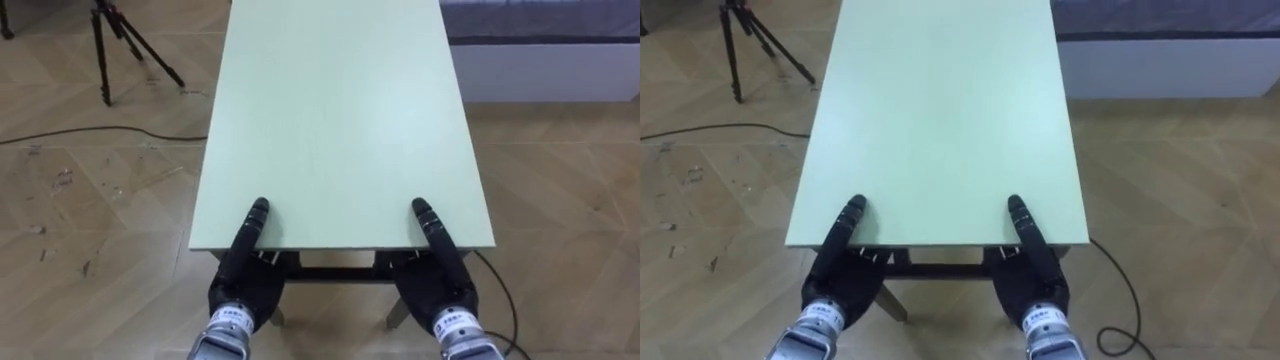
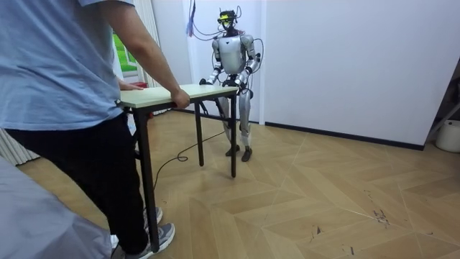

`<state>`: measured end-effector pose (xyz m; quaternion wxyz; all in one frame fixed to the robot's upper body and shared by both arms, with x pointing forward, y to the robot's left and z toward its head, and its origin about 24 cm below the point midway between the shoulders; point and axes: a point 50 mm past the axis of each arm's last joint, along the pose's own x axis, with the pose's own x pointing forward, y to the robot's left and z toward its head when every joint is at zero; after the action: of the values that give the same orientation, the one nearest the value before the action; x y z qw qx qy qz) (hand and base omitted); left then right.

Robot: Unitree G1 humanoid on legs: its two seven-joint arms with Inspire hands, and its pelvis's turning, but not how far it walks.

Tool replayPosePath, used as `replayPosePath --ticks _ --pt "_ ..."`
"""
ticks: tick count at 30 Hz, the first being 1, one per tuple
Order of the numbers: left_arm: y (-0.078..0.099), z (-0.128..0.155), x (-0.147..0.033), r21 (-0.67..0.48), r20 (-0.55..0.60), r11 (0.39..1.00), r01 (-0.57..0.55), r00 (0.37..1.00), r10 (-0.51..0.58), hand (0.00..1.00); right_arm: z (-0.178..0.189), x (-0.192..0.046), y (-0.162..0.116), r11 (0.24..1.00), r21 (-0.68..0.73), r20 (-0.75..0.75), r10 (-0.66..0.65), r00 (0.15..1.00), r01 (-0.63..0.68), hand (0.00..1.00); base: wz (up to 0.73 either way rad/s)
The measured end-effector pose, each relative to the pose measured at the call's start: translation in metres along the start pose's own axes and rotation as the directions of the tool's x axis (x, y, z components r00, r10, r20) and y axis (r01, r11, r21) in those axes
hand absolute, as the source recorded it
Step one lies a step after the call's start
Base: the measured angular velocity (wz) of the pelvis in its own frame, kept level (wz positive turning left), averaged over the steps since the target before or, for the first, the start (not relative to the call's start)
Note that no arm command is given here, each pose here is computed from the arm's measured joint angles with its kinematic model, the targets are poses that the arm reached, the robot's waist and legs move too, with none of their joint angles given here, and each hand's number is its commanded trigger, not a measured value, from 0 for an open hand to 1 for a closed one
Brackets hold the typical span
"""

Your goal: Move table with human

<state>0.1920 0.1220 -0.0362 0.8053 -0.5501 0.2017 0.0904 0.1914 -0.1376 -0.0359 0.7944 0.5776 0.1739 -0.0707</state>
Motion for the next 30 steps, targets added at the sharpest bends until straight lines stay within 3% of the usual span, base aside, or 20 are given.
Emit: replayPosePath --ticks 5,10,12,17,22,26,30 --pt "0.003 -0.004 -0.003 -0.022 -0.026 1.000 -0.006 1.000 0.005 1.00 0.000 -0.003 -0.004 1.000 0.001 -0.003 -0.003 1.000 0.003 1.00 0.12" --pt "-0.014 -0.003 0.006 -0.002 -0.033 0.999 0.039 0.999 -0.039 1.00 0.011 -0.002 0.002 0.999 0.027 0.019 0.033 0.999 -0.033 1.00 0.29" --pt "-0.023 0.013 0.002 0.023 -0.001 0.994 0.110 0.994 -0.110 1.00 0.009 -0.001 0.019 0.993 0.031 0.010 0.111 0.994 -0.111 1.00 -0.05" --pt "-0.038 0.003 0.015 -0.018 -0.023 0.990 0.143 0.989 -0.143 1.00 0.028 0.009 0.032 0.986 -0.030 0.049 0.166 0.985 -0.164 1.00 -0.10" --pt "-0.028 -0.001 0.012 -0.008 -0.044 0.994 0.109 0.993 -0.110 1.00 0.025 0.004 0.018 0.994 -0.024 0.056 0.111 0.992 -0.110 1.00 0.22" --pt "-0.010 -0.009 0.006 -0.018 -0.085 0.999 0.044 0.995 -0.045 1.00 0.020 -0.007 -0.001 0.999 -0.008 0.030 0.038 0.999 -0.038 1.00 0.25" --pt "-0.008 -0.012 0.004 0.010 -0.116 0.999 0.038 0.993 -0.036 1.00 0.019 -0.016 -0.011 1.000 0.028 0.035 0.010 0.999 -0.011 1.00 0.28"
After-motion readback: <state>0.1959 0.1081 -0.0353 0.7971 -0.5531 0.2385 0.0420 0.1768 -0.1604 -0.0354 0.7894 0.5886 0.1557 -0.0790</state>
